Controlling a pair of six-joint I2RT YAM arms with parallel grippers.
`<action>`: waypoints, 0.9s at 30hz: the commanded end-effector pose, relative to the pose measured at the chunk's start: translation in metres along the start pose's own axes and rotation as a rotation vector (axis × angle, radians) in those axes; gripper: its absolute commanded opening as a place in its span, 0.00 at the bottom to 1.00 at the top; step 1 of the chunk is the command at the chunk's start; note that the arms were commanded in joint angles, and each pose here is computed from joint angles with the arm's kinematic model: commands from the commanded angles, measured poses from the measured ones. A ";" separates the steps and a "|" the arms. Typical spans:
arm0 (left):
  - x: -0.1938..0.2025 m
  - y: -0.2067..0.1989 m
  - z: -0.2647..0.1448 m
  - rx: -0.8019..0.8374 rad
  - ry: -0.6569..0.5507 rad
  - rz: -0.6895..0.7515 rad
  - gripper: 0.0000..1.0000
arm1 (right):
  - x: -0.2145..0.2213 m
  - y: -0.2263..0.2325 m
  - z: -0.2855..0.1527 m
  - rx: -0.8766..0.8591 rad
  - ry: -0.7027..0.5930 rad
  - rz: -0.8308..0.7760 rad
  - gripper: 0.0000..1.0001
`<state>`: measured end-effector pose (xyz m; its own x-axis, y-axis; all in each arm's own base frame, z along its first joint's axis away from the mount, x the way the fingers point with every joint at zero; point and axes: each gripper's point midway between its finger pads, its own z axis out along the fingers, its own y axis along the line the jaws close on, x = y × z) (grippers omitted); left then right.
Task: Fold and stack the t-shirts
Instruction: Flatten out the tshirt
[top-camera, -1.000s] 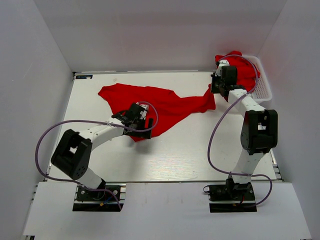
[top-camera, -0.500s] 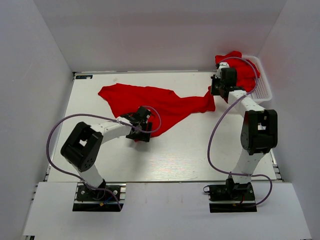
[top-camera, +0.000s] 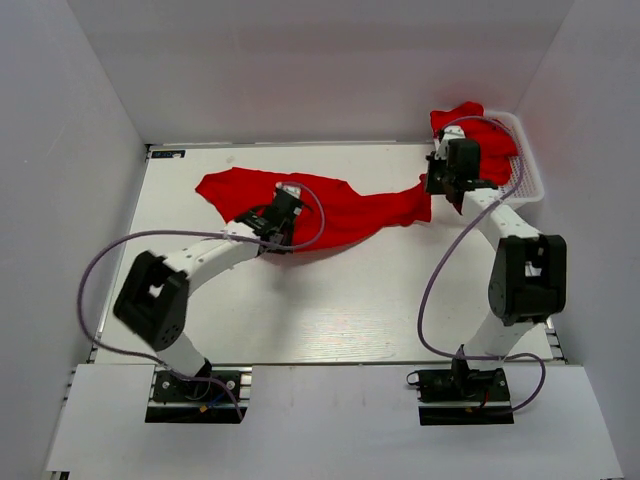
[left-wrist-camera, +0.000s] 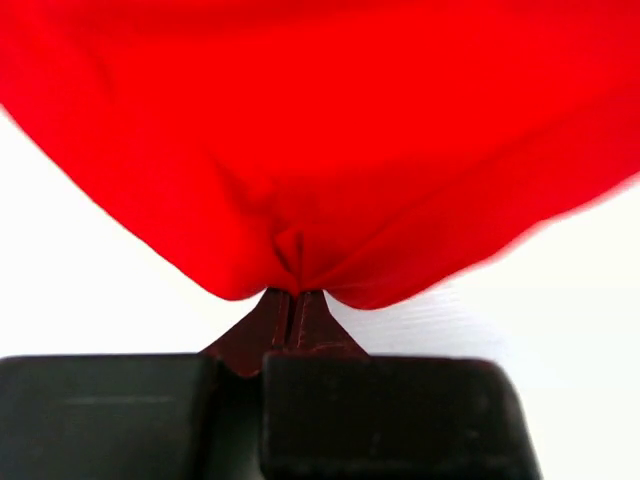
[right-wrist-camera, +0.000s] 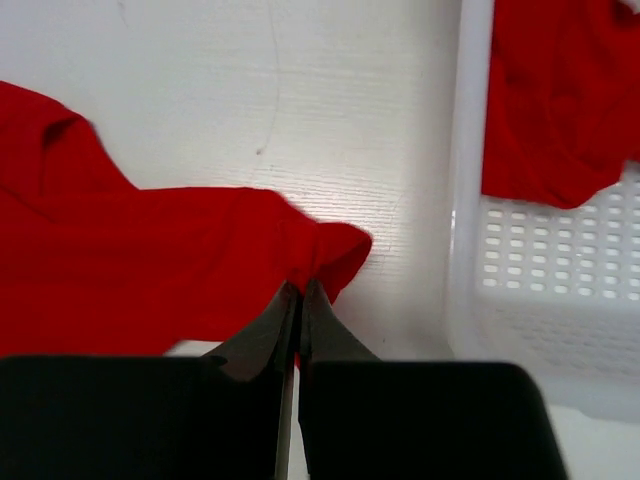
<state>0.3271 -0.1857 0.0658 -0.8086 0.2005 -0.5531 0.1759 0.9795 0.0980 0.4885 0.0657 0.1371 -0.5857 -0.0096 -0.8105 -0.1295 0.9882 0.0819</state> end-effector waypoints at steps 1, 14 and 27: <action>-0.096 0.025 -0.092 -0.002 -0.362 -0.102 0.00 | -0.077 0.007 -0.063 -0.011 -0.254 -0.030 0.00; -0.206 0.121 -0.382 -0.013 -1.112 -0.246 0.00 | -0.219 -0.018 -0.309 0.254 -0.872 -0.100 0.00; -0.218 0.139 -0.496 0.059 -1.329 -0.147 0.00 | -0.289 -0.012 -0.470 0.356 -1.193 -0.196 0.00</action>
<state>0.2278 -0.0784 0.6222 0.3644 -0.1894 -0.9118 0.2370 0.9657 -0.1058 0.2628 -0.0070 0.6372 0.5545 -0.1303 -0.8219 0.1289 0.9892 -0.0699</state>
